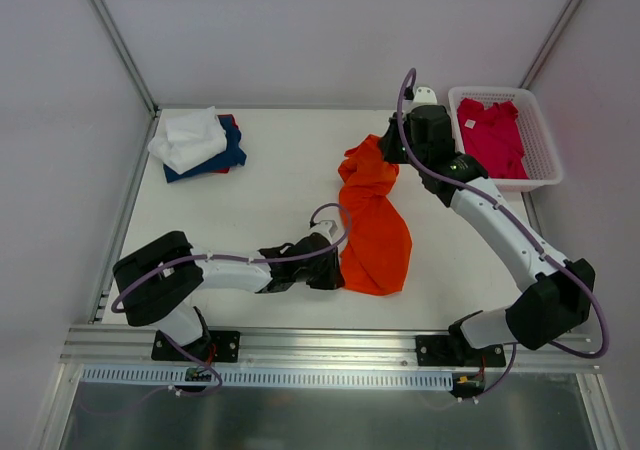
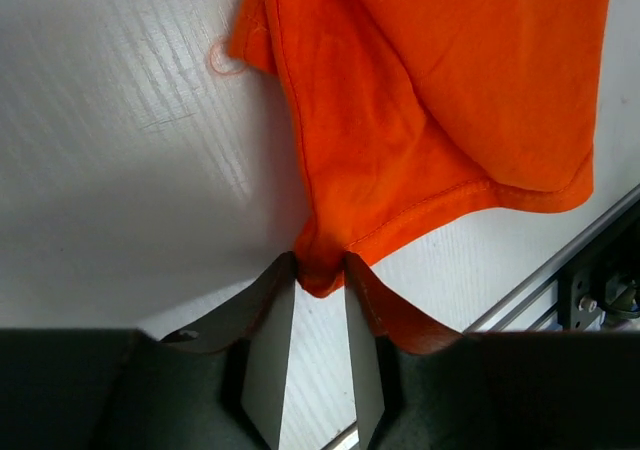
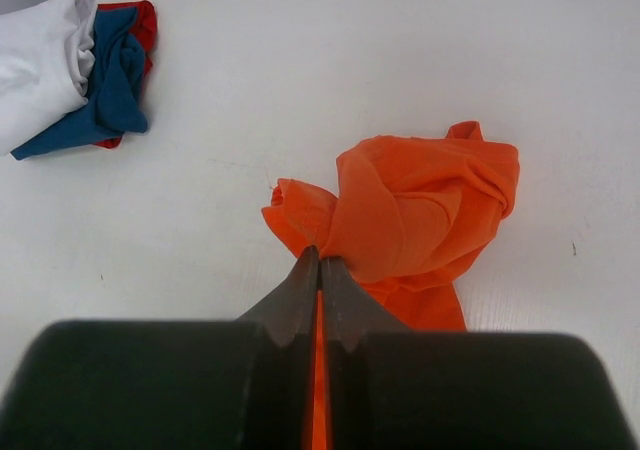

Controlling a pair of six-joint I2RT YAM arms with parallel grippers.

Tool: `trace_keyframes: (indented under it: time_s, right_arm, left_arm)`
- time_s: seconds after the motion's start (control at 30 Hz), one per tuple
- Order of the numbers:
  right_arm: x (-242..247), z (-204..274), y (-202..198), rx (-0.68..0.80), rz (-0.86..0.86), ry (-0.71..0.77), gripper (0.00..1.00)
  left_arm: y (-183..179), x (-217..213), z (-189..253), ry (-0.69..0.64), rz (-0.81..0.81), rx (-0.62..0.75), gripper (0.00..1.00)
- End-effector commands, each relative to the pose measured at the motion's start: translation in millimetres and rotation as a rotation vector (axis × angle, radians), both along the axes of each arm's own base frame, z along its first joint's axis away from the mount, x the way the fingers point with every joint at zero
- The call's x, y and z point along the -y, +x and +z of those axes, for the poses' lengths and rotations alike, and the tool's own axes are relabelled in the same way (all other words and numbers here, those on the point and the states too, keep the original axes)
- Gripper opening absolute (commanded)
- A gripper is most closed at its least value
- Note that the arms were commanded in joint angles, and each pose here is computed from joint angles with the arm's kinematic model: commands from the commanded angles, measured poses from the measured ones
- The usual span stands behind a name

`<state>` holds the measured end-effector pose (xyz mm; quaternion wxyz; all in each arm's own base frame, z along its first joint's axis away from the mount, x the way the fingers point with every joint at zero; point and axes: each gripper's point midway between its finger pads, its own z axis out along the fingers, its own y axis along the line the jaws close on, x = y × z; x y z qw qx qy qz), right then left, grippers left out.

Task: Fold and stack the t-shirts
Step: Flatten the tshirt out

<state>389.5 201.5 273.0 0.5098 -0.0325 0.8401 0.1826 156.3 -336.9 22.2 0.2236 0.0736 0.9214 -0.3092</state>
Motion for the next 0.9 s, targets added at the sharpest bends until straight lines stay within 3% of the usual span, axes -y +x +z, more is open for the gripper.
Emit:
trace_keyframes:
  time_s: [0.0, 0.07, 0.13, 0.33, 0.6, 0.87]
  right_arm:
    - [6, 33, -4, 0.078, 0.001, 0.026, 0.0]
    - [7, 31, -4, 0.074, -0.002, 0.022, 0.0]
    - [8, 31, -4, 0.074, 0.0, 0.023, 0.0]
    - [16, 37, -5, 0.093, -0.016, -0.005, 0.0]
    - [57, 79, -17, 0.2, -0.106, -0.05, 0.0]
    - [114, 132, -41, 0.32, -0.226, -0.048, 0.0]
  left_arm:
    - [3, 21, 17, -0.067, -0.02, 0.017, 0.21]
    - [4, 21, 17, -0.064, -0.021, 0.019, 0.14]
    - [5, 20, 18, -0.065, -0.016, 0.023, 0.0]
    - [9, 8, 23, -0.008, 0.001, 0.058, 0.0]
    - [49, -53, 89, 0.155, 0.136, 0.304, 0.0]
    - [87, -146, 174, 0.077, 0.376, 0.463, 0.0]
